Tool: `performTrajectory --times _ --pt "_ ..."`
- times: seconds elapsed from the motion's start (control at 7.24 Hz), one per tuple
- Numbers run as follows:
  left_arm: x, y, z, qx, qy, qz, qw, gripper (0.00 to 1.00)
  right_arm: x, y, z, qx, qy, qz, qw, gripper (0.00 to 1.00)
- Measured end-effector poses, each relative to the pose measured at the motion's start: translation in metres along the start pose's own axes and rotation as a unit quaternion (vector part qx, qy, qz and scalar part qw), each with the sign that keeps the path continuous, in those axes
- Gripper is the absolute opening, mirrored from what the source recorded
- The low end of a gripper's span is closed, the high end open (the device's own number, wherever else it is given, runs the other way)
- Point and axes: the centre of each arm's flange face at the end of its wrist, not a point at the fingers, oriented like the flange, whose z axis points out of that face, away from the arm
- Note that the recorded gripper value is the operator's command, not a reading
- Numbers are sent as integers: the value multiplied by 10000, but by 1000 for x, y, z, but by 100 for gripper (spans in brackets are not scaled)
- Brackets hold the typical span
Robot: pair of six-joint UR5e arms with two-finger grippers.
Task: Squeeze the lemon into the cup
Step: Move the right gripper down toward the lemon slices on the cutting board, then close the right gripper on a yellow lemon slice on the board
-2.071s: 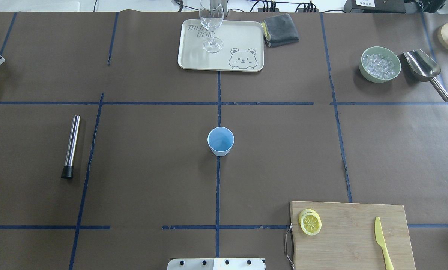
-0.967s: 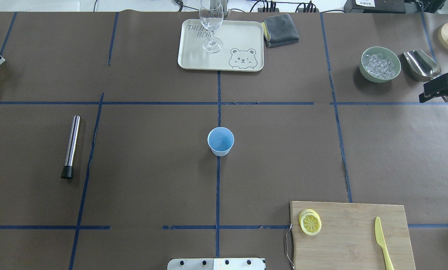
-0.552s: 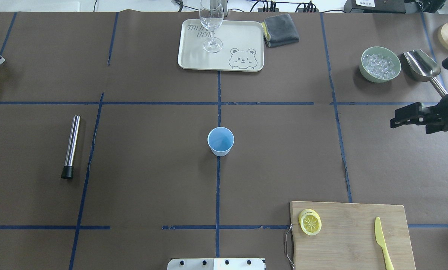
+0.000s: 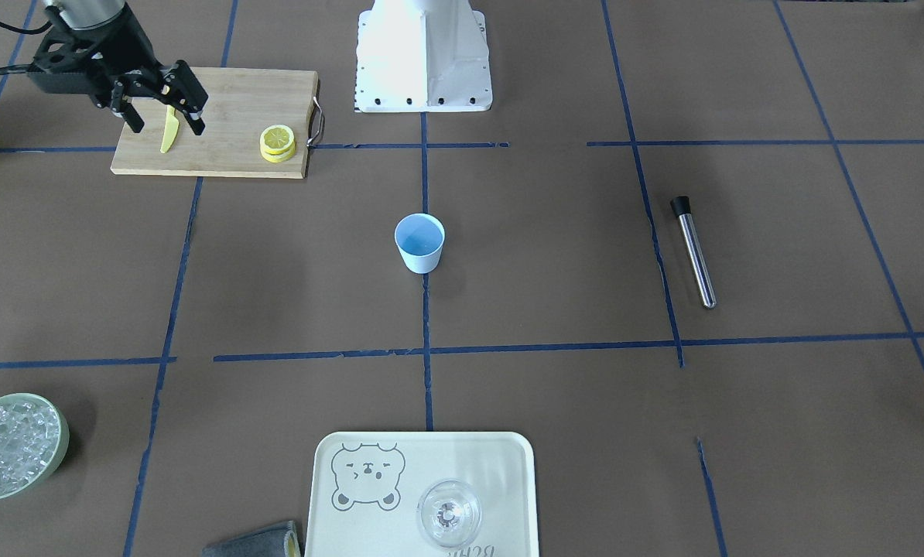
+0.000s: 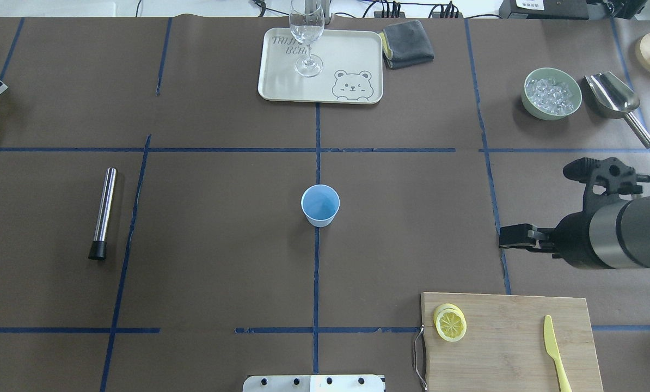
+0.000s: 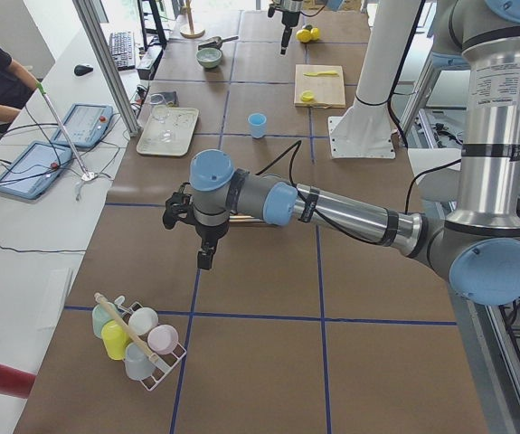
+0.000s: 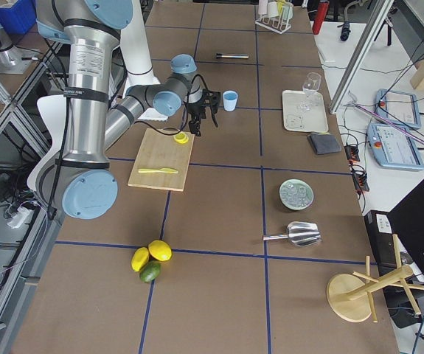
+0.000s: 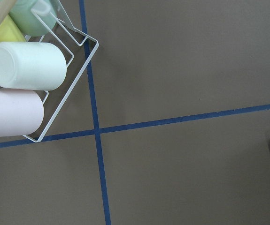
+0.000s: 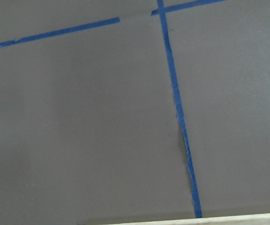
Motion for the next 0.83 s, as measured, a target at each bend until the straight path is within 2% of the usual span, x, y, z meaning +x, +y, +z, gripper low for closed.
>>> performTrajectory --times 0.55,0.83 --pt "-3 1 3 -24 1 -5 10000 100 -29 99 55 260 182 -267 9991 100" --pt "-5 1 5 -44 -1 -19 10000 100 -33 121 78 324 193 -309 9988 100"
